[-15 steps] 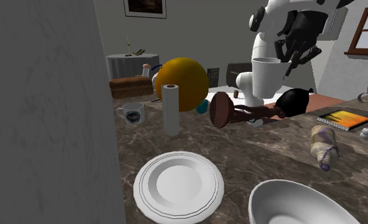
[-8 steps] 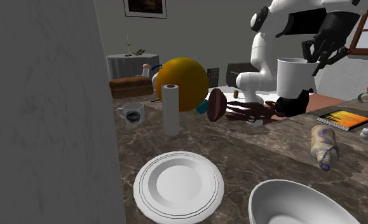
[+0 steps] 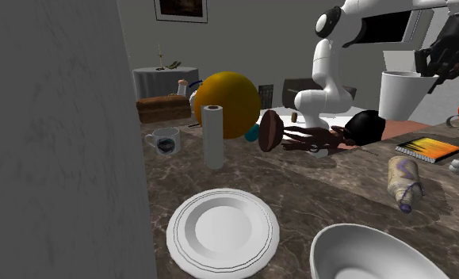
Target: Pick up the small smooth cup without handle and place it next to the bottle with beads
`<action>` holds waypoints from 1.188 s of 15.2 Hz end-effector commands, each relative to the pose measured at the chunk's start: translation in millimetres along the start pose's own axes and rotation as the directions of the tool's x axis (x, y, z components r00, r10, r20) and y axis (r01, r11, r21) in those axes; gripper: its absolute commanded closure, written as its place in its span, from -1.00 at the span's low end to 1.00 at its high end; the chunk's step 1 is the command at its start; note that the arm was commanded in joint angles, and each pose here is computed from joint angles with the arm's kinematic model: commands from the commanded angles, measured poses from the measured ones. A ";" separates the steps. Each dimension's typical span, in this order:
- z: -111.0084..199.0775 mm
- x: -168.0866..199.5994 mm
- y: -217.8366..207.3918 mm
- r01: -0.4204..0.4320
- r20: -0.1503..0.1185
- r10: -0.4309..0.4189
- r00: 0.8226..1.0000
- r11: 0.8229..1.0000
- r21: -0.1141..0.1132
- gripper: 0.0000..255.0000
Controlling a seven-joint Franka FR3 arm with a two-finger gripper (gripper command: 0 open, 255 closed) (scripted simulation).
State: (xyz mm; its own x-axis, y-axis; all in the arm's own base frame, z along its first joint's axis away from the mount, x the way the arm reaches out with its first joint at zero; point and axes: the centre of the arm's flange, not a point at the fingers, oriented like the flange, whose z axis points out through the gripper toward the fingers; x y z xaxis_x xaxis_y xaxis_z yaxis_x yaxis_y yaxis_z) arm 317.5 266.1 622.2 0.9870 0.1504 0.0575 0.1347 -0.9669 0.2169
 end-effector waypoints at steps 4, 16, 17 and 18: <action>-15.2 -19.3 -63.6 -0.001 0.000 0.001 1.000 1.000 0.001 1.00; 6.9 -39.1 -128.7 -0.001 0.000 0.001 1.000 1.000 0.001 1.00; 12.0 -39.4 -129.8 -0.001 0.000 0.001 1.000 1.000 0.001 1.00; 17.1 -39.7 -131.0 -0.001 0.000 0.001 1.000 1.000 0.001 1.00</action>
State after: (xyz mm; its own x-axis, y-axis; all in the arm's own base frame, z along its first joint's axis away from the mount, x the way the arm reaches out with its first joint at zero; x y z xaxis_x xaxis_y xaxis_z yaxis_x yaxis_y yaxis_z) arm 262.4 383.3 580.5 0.9872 0.1491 0.0570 0.1336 -0.9671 0.2165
